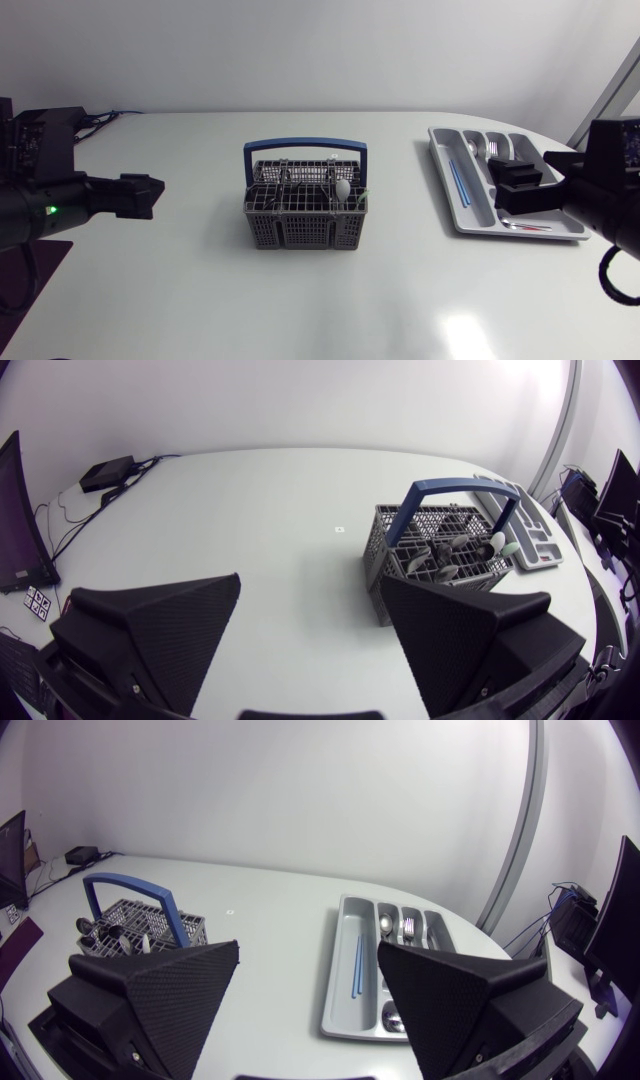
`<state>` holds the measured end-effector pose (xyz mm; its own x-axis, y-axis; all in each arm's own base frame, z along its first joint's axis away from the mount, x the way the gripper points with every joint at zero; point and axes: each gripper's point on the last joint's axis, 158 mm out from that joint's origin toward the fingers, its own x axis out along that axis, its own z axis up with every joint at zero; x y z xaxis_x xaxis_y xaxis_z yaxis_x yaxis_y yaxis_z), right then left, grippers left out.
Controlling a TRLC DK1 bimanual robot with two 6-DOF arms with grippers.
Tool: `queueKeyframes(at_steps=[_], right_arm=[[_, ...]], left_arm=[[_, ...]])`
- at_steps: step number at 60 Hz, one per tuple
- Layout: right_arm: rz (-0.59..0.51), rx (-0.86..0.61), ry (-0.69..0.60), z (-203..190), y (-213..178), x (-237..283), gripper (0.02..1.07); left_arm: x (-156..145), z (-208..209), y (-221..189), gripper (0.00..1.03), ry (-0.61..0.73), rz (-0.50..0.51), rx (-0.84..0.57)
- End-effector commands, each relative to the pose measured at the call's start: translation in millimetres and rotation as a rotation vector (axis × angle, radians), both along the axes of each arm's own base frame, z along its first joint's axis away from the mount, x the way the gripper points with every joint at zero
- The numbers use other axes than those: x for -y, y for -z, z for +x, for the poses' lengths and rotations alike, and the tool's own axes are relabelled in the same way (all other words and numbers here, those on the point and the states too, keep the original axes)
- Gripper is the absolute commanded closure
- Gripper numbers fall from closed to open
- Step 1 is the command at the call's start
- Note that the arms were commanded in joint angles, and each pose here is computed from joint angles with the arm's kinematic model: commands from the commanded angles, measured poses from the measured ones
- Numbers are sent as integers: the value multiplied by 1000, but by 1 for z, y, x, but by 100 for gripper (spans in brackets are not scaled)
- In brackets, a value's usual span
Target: Unload the cutlery basket into the drawer organizer.
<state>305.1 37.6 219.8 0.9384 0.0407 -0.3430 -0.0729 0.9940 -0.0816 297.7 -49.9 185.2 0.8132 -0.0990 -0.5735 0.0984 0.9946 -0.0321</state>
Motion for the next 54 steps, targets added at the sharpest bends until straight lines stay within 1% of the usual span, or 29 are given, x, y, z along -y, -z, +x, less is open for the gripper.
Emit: queueKeyframes(at_steps=[1,8,13,17,22,31,36,42,54], right_arm=[[21,-46,7,8,-6,-5,7],[51,-141,33,18,1,-5,7],[49,-214,44,24,9,-5,7],[58,-282,47,27,17,-8,7],[78,-346,-14,26,24,-22,7],[90,-404,-94,21,29,-41,7],[83,-450,-200,14,34,-57,7],[30,-493,-250,11,42,-60,7],[-28,-530,-312,7,53,-72,7]], left_arm=[[6,6,-9,5,43,28,-4],[12,10,-8,4,78,52,-37],[29,11,-5,4,138,72,-62],[34,15,-4,4,154,82,-91],[42,17,0,5,180,98,-127],[48,28,3,5,197,115,-161],[54,30,10,5,216,132,-199],[65,34,17,6,253,150,-222],[88,44,26,6,337,201,-243]])
